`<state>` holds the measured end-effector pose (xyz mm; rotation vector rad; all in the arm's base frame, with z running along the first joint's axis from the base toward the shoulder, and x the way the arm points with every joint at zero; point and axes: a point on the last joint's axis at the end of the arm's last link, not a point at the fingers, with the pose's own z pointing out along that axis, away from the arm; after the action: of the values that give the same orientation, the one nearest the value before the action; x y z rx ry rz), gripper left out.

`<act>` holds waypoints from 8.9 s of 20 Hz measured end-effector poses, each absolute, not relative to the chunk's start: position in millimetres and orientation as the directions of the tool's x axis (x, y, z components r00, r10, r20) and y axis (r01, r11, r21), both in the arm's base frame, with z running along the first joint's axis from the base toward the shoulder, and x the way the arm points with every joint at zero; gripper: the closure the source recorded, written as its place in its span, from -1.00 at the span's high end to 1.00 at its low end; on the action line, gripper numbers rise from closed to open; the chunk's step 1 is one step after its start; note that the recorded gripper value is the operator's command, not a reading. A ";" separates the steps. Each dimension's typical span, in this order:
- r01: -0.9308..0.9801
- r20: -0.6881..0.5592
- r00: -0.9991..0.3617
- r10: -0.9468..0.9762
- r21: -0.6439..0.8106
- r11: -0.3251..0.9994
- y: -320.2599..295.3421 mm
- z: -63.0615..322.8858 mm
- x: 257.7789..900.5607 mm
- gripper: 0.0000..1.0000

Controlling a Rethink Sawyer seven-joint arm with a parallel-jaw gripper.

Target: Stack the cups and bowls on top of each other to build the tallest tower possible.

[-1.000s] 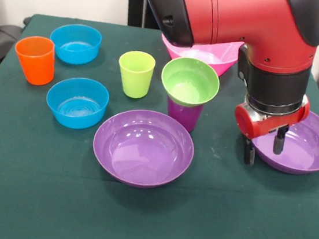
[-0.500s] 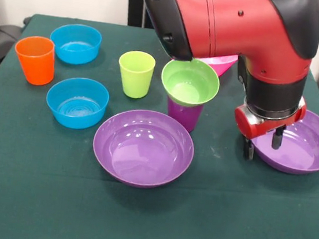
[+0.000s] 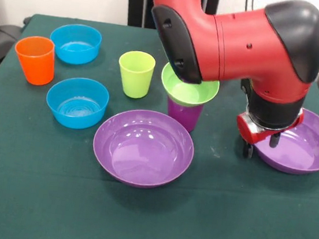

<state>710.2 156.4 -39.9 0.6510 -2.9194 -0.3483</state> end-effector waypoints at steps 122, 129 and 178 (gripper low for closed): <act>-0.302 -0.015 -0.950 -0.311 0.289 0.909 -52.4 210.9 715.9 -1.00; -0.298 -0.014 -0.952 -0.307 0.291 0.909 -59.4 209.5 712.9 -1.00; -0.331 -0.043 -0.942 -0.333 0.286 0.899 -62.9 214.3 712.9 -1.00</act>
<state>712.9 -62.9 214.3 0.5337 -3.0550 -0.4576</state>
